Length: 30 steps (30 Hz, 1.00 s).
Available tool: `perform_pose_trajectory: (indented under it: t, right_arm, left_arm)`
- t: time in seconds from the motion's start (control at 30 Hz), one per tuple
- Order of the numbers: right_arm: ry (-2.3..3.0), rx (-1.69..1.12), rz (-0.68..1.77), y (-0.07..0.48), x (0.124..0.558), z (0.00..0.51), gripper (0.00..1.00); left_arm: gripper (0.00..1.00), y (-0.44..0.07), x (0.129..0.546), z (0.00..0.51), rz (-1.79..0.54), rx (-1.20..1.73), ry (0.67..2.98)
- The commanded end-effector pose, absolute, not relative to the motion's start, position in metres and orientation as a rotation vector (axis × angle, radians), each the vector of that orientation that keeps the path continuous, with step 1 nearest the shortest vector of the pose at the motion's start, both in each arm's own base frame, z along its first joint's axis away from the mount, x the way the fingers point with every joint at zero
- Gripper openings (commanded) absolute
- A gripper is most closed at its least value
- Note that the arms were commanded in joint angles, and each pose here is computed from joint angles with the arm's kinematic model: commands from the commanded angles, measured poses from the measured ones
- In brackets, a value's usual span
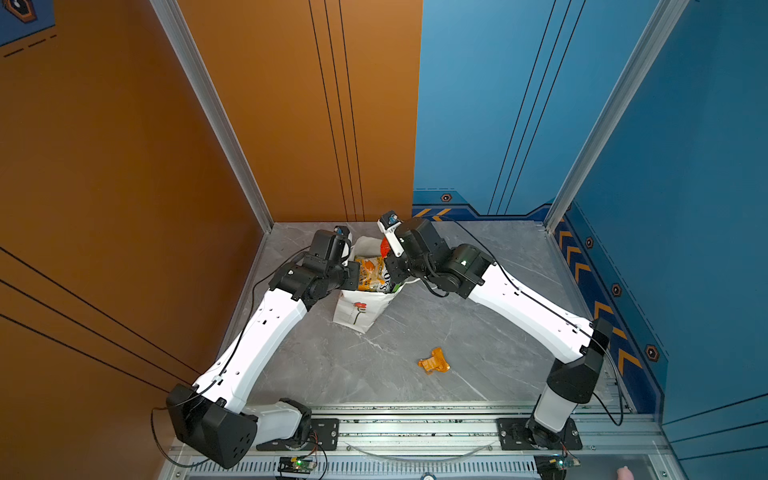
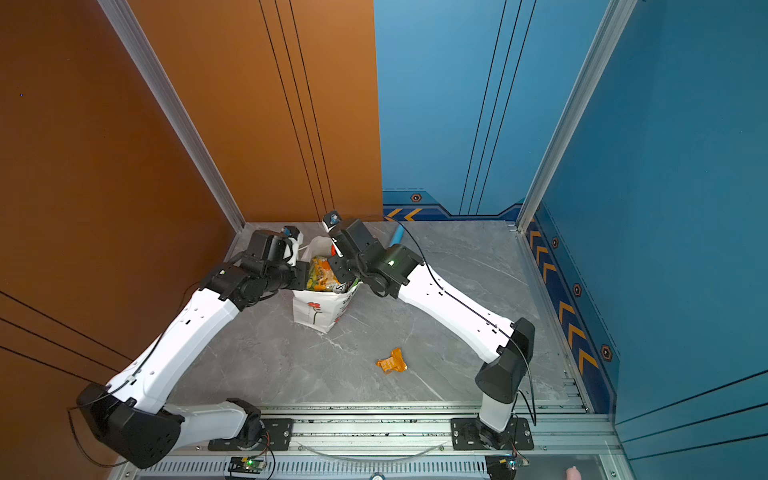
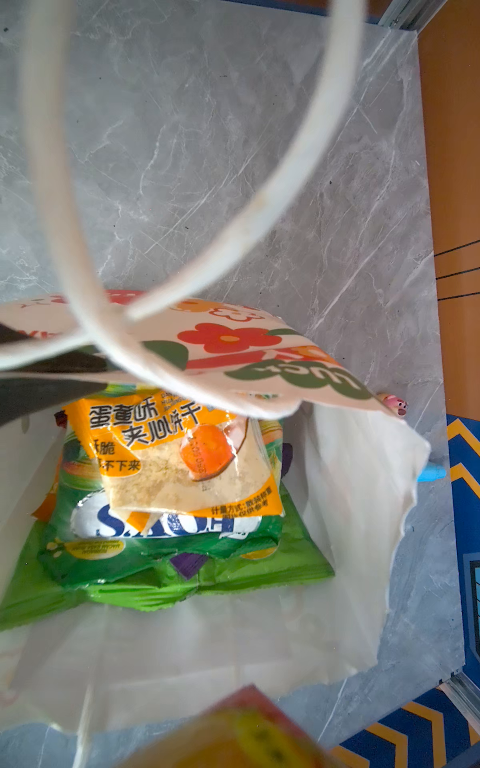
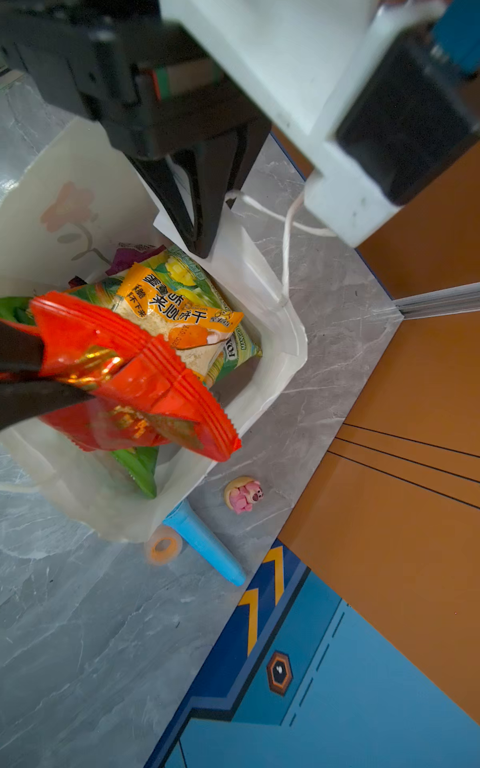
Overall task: Place the snacks into the paper bag
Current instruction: 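Lift the red pack and carry it over the paper bag, then lower the red pack into the bag and open the right gripper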
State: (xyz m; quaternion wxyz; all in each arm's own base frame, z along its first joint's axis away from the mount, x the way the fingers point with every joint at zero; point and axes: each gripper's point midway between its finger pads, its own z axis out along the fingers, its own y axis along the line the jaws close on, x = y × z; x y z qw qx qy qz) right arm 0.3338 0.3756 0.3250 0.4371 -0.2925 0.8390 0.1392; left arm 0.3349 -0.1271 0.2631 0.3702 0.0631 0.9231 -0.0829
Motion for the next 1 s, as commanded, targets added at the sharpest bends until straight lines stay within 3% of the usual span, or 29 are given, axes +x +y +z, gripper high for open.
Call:
perform_pose_trajectory:
  t: [0.0,0.6,0.97]
  right_arm:
    - [2.11,-0.724,0.4,0.381,0.334,0.325,0.0]
    - [2.198,-0.757,0.356,0.406,0.365,0.271,0.0]
    - [2.258,-0.787,0.199,0.411,0.386,0.221,0.0]
  left_arm:
    - [0.0,-0.128,0.341,0.285,-0.23,0.163,2.282]
    - [0.0,-0.128,0.341,0.286,-0.23,0.164,2.279]
    - [0.0,-0.128,0.34,0.287,-0.233,0.166,2.275]
